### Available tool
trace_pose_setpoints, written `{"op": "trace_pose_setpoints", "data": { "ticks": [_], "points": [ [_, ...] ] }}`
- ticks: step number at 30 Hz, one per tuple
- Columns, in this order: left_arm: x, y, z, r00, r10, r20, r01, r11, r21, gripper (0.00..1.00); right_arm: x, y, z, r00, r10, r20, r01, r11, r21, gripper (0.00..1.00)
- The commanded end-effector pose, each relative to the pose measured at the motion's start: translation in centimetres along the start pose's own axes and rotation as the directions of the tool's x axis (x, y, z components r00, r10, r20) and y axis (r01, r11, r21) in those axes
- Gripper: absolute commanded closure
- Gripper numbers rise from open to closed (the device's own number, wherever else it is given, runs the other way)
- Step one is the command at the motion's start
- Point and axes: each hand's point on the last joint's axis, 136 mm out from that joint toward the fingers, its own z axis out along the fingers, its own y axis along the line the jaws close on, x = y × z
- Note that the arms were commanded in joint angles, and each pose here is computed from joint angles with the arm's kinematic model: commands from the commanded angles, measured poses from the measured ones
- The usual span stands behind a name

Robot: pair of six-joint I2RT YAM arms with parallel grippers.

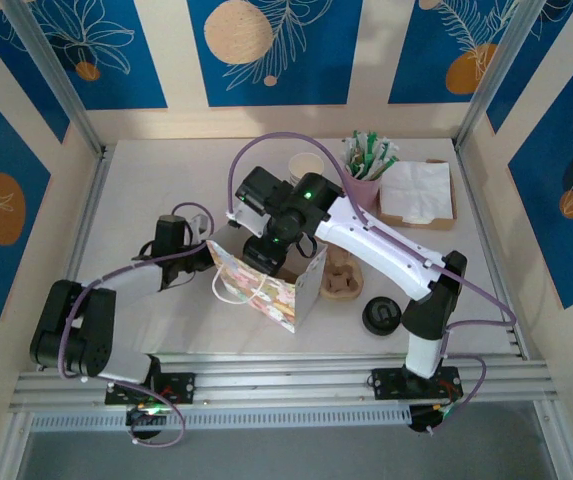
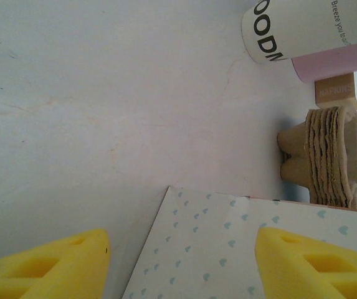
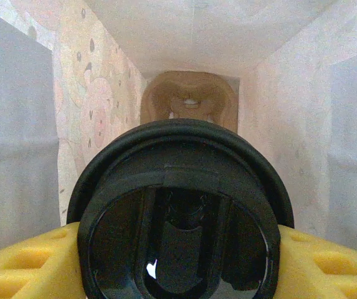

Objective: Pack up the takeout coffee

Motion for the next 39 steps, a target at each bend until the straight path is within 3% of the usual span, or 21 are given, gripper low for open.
{"op": "trace_pose_setpoints", "data": {
  "ticks": [1,19,39],
  "points": [
    [0.7,1.0,-0.5,1.0,0.016,-0.004,-0.016,0.998,-0.06,0.36,0.4,0.2,1.0,1.0,-0.004,-0.031,0.004,1.0,-0.005,0.42],
    [1.7,3.0,0.1,0.997,-0.064,-0.044,0.057,0.989,-0.139,0.38,1.7,0.6,5.2,0.989,-0.02,-0.148,0.018,1.0,-0.013,0.45],
    [2.8,4.0,0.9,0.992,-0.112,-0.063,0.102,0.985,-0.142,0.38,0.0,0.9,7.8,0.995,-0.003,-0.103,0.002,1.0,-0.008,0.46]
  ]
}}
